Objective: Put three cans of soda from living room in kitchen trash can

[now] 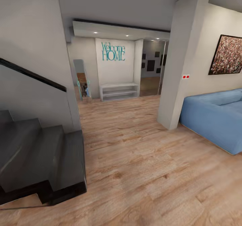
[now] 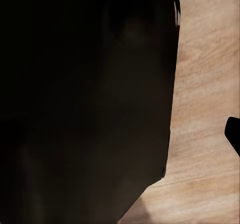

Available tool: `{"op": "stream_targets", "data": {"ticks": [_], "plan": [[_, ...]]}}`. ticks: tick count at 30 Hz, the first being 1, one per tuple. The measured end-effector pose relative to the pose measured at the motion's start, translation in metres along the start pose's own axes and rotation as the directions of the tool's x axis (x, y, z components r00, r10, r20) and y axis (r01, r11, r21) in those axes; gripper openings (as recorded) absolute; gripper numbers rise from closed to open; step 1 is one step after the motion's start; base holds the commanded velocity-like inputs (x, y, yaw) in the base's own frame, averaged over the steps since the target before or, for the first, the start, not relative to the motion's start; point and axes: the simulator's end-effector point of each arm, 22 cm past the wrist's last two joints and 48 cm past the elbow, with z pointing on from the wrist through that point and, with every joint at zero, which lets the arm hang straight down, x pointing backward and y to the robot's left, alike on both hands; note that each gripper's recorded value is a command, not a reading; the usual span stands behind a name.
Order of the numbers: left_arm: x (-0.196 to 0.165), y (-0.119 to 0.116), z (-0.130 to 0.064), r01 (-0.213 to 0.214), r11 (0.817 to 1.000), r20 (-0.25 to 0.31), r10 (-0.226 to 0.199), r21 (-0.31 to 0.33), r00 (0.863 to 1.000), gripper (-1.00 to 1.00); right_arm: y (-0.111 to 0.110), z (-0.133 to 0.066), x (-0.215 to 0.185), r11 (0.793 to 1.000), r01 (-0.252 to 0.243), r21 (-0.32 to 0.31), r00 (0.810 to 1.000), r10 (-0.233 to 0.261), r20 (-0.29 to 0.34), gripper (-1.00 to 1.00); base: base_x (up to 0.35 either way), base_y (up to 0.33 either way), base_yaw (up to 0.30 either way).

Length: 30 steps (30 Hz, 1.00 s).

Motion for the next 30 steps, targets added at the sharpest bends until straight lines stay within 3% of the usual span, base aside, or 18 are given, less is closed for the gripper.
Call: {"op": "stream_targets", "data": {"ticks": [3, 24, 30], "plan": [[-0.004, 0.004, 0.000, -0.001, 1.000, -0.004, 0.001, -0.002, 1.000, 1.00, -0.005, 0.000, -0.008, 1.000, 0.013, 0.003, 1.000, -0.013, 0.024, 1.00, 0.000, 0.000, 0.000], [-0.002, 0.004, 0.000, -0.001, 1.000, -0.013, 0.001, -0.002, 1.000, 1.00, -0.005, 0.000, -0.008, 1.000, 0.013, 0.003, 1.000, -0.013, 0.025, 1.00, 0.000, 0.000, 0.000], [-0.045, 0.019, -0.002, 0.000, 1.000, 0.079, 0.003, -0.027, 0.997, 1.00, -0.011, -0.002, -0.054, 0.999, 0.032, 0.010, 0.993, -0.033, 0.117, 1.00, 0.000, 0.000, 0.000]]}}
